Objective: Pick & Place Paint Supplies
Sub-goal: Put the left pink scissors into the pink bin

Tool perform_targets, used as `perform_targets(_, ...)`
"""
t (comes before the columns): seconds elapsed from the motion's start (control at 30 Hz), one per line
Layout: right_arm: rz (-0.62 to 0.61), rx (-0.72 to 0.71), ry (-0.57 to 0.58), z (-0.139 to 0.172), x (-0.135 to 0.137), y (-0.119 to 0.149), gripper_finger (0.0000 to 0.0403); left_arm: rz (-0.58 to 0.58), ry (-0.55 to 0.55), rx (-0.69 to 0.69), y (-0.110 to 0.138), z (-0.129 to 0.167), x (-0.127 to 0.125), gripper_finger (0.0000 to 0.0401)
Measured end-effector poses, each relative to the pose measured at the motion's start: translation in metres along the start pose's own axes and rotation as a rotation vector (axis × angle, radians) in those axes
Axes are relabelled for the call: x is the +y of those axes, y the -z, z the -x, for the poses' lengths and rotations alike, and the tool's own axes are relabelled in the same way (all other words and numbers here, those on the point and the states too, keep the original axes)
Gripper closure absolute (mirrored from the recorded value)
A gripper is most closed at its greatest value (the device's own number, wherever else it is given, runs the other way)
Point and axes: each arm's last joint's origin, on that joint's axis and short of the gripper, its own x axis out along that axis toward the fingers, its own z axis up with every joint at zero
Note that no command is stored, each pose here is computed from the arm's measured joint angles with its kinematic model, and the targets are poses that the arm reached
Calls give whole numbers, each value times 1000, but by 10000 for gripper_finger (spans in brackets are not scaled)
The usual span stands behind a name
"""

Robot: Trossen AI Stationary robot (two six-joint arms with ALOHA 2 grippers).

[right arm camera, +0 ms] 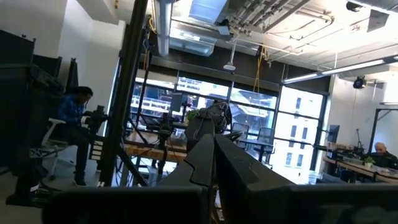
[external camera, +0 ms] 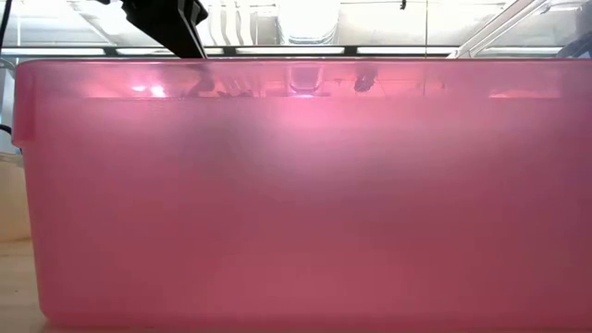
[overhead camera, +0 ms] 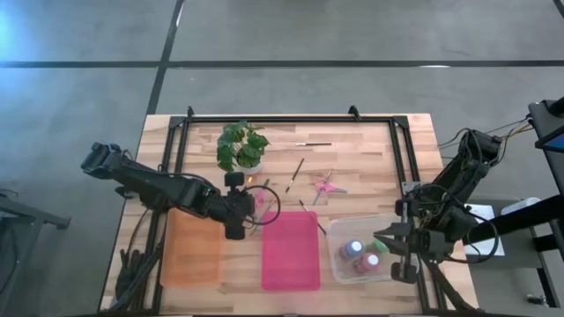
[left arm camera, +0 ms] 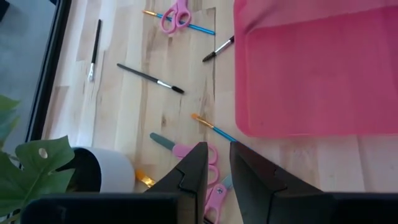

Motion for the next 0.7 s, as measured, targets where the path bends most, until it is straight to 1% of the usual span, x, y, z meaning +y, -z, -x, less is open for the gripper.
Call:
perform_targets(0.1,-2,0,0,0,0,0,394,-25,1,-6,-1,0,0,326)
perform_targets(0.43,-1,-1,0,0,0,0,394,-49,10,-16,-1,1,-2,326)
perform_targets(0.57,75,-9,2,-1,-2,-1,394,-75,5,13,2,1,-1,326)
perform_targets(0.7,76,-132,-96,-3,0,-3,394,-38,1,34,5,0,-1,326)
